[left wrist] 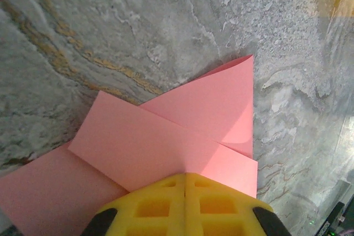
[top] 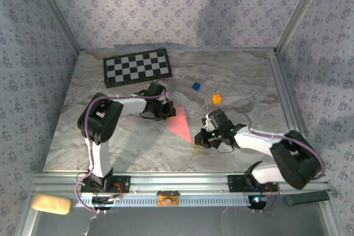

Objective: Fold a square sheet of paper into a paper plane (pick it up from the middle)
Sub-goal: Fourth fold the wing at the center of the table.

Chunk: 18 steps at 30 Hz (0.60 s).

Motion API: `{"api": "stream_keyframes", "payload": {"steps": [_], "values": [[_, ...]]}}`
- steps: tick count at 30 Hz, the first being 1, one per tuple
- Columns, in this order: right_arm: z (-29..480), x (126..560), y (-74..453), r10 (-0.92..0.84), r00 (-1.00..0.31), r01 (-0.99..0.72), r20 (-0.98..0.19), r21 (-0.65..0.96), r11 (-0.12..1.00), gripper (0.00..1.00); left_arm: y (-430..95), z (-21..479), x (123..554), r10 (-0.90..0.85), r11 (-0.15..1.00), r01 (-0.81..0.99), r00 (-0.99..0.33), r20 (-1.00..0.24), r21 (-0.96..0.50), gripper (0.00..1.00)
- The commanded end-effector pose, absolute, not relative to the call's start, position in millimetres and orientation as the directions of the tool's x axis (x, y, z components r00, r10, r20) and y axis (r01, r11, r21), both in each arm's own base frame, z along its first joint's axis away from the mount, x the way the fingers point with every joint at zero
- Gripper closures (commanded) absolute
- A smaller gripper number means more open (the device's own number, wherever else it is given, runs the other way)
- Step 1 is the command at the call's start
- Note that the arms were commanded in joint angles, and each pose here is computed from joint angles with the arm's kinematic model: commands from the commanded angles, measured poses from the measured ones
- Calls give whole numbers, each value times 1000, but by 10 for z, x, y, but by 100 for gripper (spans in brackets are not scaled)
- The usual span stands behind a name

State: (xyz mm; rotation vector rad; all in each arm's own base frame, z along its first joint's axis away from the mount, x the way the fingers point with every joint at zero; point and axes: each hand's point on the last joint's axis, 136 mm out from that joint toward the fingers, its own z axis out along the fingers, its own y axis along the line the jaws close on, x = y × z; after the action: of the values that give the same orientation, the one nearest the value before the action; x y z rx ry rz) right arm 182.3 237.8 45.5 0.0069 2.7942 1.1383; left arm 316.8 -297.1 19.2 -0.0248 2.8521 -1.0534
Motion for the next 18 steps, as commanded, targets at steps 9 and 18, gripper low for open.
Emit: {"api": "stream_keyframes", "payload": {"steps": [9, 18], "values": [[603, 2364, 2726, 94, -988, -20, -122, 703, 711, 96, -2752, -55, 3085, -97, 816, -52, -994, -47, -576, 100], [384, 2562, 2848, 100, -989, 3, -106, 673, 740, 96, -2743, -59, 3088, -88, 823, -46, -995, -46, -567, 100]]}}
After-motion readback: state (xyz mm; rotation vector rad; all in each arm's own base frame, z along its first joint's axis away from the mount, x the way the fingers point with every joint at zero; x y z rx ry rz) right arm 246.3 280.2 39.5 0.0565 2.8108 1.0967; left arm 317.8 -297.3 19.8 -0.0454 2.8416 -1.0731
